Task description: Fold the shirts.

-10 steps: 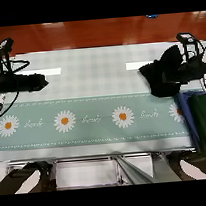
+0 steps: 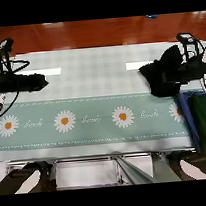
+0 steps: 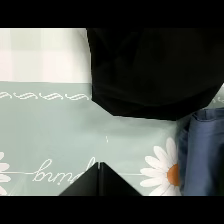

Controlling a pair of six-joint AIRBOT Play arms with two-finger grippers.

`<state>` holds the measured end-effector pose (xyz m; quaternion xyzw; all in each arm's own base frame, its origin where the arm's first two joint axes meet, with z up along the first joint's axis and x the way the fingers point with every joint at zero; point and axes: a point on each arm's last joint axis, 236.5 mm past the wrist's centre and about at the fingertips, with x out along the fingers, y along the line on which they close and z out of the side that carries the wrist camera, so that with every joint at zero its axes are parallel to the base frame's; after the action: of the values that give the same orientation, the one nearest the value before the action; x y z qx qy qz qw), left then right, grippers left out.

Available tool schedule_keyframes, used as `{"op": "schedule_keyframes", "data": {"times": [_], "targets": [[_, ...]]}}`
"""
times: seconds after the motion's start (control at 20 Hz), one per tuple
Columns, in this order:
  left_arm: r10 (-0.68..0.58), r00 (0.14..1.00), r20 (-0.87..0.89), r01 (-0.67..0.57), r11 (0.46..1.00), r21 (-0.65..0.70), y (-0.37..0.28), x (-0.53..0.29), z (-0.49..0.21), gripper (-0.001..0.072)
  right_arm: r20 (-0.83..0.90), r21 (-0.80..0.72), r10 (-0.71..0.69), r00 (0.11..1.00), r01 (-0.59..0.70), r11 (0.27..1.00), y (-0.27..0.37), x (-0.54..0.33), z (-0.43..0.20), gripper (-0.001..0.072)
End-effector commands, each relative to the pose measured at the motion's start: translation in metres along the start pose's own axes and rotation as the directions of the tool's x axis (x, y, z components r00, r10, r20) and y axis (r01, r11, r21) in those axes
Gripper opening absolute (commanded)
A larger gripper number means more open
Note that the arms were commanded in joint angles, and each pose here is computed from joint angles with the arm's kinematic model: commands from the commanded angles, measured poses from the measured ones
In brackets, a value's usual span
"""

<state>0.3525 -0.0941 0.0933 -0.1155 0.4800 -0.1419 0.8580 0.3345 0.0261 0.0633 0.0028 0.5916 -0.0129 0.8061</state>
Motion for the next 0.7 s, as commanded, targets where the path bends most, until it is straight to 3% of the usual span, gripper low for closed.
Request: {"op": "schedule_keyframes", "data": {"times": [0.0, 0.15, 0.35, 0.4, 0.45, 0.5, 0.55, 0.65], "targets": [[0.0, 1.0, 0.0, 0.0, 1.0, 0.0, 0.0, 0.0, 0.0, 0.0018, 0.0, -0.001, 0.001, 1.0, -0.001, 1.0, 0.0, 0.0, 0.0, 0.003], [0.0, 1.0, 0.001, 0.0, 1.0, 0.0, 0.0, 0.0, 0.0, 0.0017, 0.038, -0.001, 0.005, 0.999, -0.005, 1.0, 0.001, 0.0, 0.009, 0.003], [0.018, 0.986, 0.163, -0.017, 1.0, -0.004, 0.006, 0.001, 0.04, 0.0021, 0.232, -0.003, 0.031, 0.972, -0.032, 0.999, 0.008, -0.007, 0.055, 0.003], [0.034, 0.976, 0.217, -0.033, 0.999, -0.005, 0.011, 0.001, 0.054, 0.0117, 0.312, -0.018, 0.024, 0.95, -0.02, 1.0, 0.006, -0.012, 0.074, 0.0036], [0.056, 0.963, 0.265, -0.058, 0.998, -0.004, 0.018, 0.001, 0.066, 0.0427, 0.388, -0.033, -0.012, 0.922, 0.027, 0.999, -0.003, -0.02, 0.092, 0.0177], [0.081, 0.948, 0.308, -0.081, 0.997, -0.012, 0.027, 0.0, 0.078, 0.0511, 0.438, -0.026, -0.065, 0.897, 0.085, 0.996, -0.015, -0.027, 0.104, 0.0416], [0.092, 0.942, 0.323, -0.086, 0.996, -0.032, 0.033, -0.002, 0.082, 0.0511, 0.421, 0.035, -0.133, 0.897, 0.131, 0.991, -0.036, -0.023, 0.103, 0.041], [0.099, 0.961, 0.258, -0.09, 0.995, -0.046, 0.039, 0.0, 0.066, 0.051, 0.196, 0.163, -0.167, 0.966, 0.136, 0.977, -0.07, 0.026, 0.066, 0.0411]]}}
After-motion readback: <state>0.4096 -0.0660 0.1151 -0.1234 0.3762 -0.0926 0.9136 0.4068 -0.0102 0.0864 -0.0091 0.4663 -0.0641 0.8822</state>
